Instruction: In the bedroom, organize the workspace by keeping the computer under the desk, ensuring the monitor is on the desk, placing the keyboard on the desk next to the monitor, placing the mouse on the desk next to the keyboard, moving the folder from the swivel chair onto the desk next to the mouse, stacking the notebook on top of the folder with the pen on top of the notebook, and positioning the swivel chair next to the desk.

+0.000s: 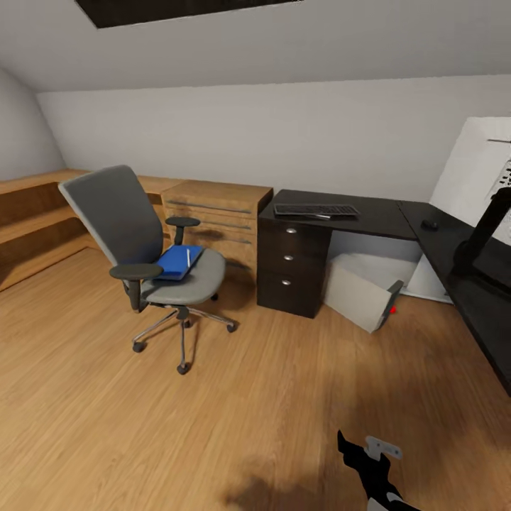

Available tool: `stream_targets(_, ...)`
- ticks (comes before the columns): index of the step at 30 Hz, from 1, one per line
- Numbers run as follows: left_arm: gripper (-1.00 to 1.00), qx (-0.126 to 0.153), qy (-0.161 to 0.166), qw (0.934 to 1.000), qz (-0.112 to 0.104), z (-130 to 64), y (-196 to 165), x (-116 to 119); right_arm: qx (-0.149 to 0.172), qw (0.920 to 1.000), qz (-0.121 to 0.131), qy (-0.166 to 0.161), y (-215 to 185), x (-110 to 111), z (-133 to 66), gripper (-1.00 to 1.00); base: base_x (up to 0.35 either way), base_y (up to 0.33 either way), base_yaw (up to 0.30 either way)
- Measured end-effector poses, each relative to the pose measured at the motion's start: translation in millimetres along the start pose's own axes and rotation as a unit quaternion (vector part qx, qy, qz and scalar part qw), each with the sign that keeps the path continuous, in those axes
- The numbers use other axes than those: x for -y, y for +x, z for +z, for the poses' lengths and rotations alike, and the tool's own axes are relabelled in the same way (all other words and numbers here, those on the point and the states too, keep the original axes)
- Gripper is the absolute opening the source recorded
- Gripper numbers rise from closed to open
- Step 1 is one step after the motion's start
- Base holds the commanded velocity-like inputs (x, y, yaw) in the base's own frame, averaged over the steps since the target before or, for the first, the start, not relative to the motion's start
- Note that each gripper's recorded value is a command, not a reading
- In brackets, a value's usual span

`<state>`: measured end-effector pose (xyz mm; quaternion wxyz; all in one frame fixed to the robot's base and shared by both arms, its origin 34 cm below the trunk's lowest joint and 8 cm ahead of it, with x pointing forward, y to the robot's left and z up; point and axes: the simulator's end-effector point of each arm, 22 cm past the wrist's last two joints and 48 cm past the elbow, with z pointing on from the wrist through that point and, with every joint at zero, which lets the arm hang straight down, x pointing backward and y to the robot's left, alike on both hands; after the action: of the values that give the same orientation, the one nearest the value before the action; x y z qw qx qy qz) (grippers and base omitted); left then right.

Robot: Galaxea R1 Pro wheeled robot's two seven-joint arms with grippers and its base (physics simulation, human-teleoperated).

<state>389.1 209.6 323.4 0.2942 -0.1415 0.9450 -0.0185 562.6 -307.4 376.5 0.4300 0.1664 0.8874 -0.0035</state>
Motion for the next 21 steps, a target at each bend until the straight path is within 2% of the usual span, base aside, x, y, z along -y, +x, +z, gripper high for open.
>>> stream_targets(6,1.00,-0.020,-0.011,0.9997,0.009,-14.7,20,-14,-0.001,1.0000,-0.004,-0.003,-10,-4,-6.5,1.00,0.000,0.000,-0.010)
stream_targets(15,1.00,-0.001,-0.015,0.9998,0.010,-30.3,5,-16,-0.002,1.0000,-0.004,-0.005,-24,-10,-16.1,1.00,0.000,0.000,-0.006)
stream_targets(21,1.00,0.000,-0.015,0.9998,0.010,-39.4,-3,-15,-0.005,1.0000,-0.002,-0.007,-31,-17,-23.9,1.00,0.000,0.000,-0.158)
